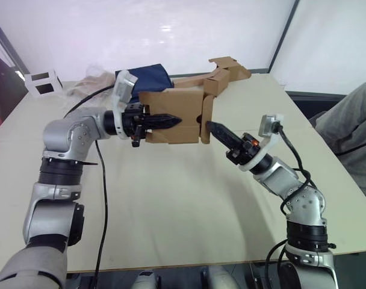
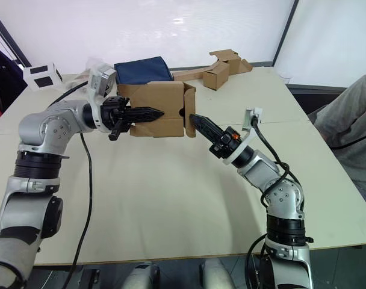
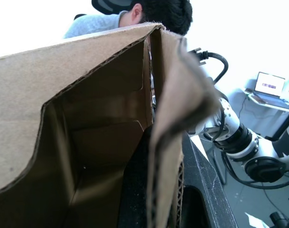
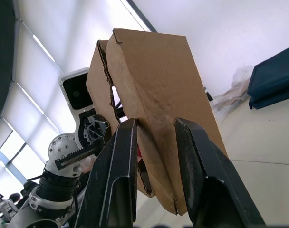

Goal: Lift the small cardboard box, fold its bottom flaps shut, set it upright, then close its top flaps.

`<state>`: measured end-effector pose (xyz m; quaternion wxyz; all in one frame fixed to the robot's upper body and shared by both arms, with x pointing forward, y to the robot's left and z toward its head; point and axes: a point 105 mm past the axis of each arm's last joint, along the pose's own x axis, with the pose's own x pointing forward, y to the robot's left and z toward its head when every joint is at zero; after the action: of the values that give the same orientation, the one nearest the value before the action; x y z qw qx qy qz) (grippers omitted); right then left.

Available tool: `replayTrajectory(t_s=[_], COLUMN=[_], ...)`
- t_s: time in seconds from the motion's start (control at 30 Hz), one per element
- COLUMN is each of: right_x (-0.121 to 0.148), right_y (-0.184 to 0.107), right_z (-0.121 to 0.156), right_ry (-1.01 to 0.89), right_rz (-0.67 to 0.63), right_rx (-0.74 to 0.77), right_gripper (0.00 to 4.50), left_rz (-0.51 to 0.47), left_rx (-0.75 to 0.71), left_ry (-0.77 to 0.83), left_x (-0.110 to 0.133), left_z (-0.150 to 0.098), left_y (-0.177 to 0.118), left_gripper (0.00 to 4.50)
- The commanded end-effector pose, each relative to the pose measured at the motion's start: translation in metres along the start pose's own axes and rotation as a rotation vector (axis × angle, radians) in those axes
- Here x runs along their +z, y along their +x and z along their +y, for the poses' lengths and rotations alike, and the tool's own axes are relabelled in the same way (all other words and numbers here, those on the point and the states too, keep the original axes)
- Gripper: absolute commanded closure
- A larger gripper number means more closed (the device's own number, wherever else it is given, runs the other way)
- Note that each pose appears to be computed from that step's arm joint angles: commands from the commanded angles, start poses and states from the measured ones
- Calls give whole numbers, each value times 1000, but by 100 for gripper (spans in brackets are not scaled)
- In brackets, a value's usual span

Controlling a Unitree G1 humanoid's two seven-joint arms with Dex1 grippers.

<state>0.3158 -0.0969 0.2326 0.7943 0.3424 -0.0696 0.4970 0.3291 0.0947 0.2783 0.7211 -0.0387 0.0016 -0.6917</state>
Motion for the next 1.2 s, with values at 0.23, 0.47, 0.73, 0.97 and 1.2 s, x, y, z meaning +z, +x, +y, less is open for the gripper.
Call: replayTrajectory(t_s=[0.23, 0.47, 0.73, 0.97, 1.2], right_x=[5, 3, -7, -11, -16], right_y=[4, 7, 13, 17, 22], right_z=[3, 8, 17, 23, 33], right_ry=[-18, 0, 19, 29, 101], right_rz=[-35, -44, -23, -24, -54], right_rx=[13, 31, 65, 83, 118], right_gripper=[330, 330, 330, 330, 330], left_rz=[-18, 1, -8, -19, -56], left_rx=[-21, 4, 3, 3, 32], left_ry=[62, 79, 82, 84, 92], left_x=[13, 6, 4, 4, 11], left_z=[-7, -3, 1, 2, 10], left_y=[-1, 2, 7, 11, 11], left_gripper=[450, 450, 450, 450, 450])
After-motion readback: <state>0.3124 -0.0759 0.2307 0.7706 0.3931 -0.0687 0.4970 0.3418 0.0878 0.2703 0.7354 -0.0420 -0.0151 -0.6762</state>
